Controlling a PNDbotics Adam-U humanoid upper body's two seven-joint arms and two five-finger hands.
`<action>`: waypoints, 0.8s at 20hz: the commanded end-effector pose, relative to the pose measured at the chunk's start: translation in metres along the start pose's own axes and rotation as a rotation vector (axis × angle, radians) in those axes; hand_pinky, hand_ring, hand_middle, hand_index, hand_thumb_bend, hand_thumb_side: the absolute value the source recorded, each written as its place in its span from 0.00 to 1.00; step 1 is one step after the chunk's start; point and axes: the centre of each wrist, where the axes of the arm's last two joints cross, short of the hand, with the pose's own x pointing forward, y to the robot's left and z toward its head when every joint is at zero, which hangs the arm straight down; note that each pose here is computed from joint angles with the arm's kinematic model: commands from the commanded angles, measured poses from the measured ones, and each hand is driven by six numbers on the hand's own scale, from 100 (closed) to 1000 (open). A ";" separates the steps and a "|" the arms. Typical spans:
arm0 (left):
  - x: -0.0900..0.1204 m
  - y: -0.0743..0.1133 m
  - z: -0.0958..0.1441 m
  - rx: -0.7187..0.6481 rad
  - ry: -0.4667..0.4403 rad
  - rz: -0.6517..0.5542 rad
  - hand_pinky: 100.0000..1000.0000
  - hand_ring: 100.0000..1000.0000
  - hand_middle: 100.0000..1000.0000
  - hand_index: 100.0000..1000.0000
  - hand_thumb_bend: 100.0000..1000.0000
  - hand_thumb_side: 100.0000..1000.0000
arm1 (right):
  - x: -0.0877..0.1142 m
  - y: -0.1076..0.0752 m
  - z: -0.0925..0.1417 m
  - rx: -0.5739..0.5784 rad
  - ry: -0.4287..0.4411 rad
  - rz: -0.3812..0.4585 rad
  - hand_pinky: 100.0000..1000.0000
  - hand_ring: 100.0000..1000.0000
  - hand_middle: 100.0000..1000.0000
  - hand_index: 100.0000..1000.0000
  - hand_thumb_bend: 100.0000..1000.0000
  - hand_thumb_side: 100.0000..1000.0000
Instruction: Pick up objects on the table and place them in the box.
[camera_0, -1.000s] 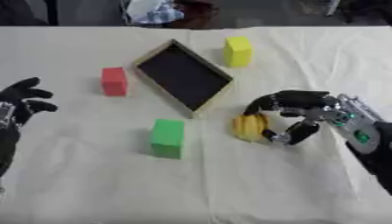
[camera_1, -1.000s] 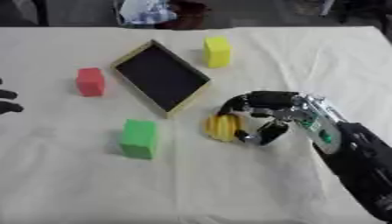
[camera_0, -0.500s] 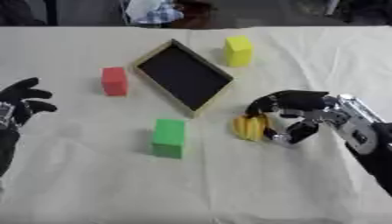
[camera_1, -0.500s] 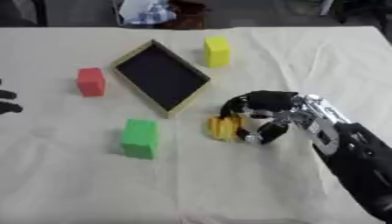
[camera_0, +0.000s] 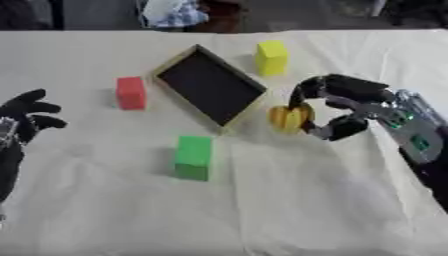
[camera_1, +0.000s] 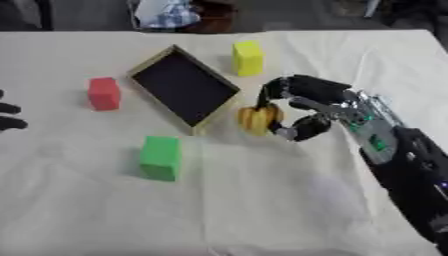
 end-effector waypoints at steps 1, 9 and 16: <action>0.005 0.006 -0.001 -0.005 -0.012 -0.028 0.79 0.59 0.62 0.86 0.00 0.86 | -0.001 -0.033 -0.001 -0.087 -0.025 0.045 0.75 0.69 0.63 0.35 0.00 0.00; 0.006 0.004 -0.002 -0.010 -0.017 -0.026 0.79 0.59 0.62 0.86 0.00 0.87 | -0.007 -0.067 -0.042 -0.108 -0.080 0.108 0.76 0.69 0.64 0.37 0.00 0.00; 0.007 0.001 -0.005 -0.020 -0.032 -0.017 0.79 0.59 0.62 0.86 0.00 0.86 | -0.014 -0.076 -0.078 -0.072 -0.071 0.082 0.76 0.70 0.65 0.39 0.00 0.00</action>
